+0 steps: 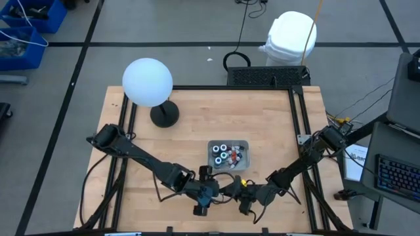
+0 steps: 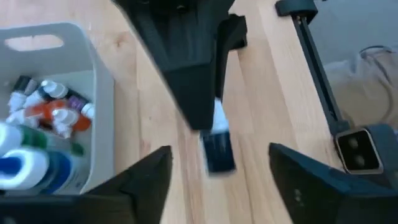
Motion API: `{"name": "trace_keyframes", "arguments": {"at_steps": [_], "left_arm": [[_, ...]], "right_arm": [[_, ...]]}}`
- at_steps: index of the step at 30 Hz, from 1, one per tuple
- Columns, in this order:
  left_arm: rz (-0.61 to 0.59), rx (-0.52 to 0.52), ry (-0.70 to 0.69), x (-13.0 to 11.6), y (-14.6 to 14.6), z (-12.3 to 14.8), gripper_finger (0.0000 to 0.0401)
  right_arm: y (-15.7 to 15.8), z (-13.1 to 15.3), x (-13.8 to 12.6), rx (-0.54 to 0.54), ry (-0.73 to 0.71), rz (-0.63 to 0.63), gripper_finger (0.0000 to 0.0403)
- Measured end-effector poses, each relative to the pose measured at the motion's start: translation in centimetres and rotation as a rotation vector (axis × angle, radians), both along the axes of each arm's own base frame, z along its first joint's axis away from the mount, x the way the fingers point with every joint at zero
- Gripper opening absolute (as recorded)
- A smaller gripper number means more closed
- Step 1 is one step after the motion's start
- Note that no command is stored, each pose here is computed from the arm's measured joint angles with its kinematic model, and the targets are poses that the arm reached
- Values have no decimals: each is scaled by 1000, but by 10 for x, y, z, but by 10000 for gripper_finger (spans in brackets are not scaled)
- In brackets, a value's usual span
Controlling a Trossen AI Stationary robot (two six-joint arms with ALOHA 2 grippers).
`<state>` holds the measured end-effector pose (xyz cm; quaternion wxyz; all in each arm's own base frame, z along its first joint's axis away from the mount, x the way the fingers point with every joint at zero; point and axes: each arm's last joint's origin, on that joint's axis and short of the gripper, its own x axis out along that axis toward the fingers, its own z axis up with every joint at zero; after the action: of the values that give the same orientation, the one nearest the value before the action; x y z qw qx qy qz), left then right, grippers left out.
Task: Pick & Place food coloring
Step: Put the small dark purple food coloring bottle into the gray bin
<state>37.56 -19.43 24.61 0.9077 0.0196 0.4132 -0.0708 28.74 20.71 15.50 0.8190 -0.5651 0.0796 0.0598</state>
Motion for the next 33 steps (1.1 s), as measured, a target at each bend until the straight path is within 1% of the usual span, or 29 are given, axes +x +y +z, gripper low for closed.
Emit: {"name": "trace_keyframes", "arguments": {"at_steps": [2,5,8,9,11,14,18,20,21,23,25,27,29,31,33], "left_arm": [[37,11,41,-9,4,7,289],[144,82,95,-27,6,13,312],[235,201,78,-49,-1,19,312],[257,218,61,-55,-6,19,307],[298,235,36,-68,-14,13,292],[330,256,45,-84,-21,-8,257],[341,261,58,-100,-22,-46,185],[341,239,53,-104,-19,-65,143],[340,224,47,-105,-17,-74,123],[322,212,33,-107,-12,-88,83],[299,198,31,-109,-8,-99,46],[279,187,35,-110,-4,-107,15],[277,190,39,-112,0,-112,8],[277,189,34,-112,3,-116,16],[269,192,28,-112,5,-119,25]], "right_arm": [[0,-2,0,1,16,-3,47],[-3,-2,-3,-7,60,-32,47],[-9,4,-9,-22,89,-133,46],[-11,7,-12,-29,101,-170,46],[-13,16,-20,-19,113,-225,46],[-19,35,-31,27,112,-262,46],[-36,67,-41,69,83,-284,46],[-49,82,-45,96,89,-297,46],[-56,89,-45,121,116,-296,46],[-71,103,-42,183,218,-308,46],[-86,114,-35,233,346,-362,46],[-99,119,-26,244,476,-434,46],[-108,121,-16,251,609,-477,46],[-115,120,-6,304,733,-482,46],[-121,113,3,349,811,-485,46]]}}
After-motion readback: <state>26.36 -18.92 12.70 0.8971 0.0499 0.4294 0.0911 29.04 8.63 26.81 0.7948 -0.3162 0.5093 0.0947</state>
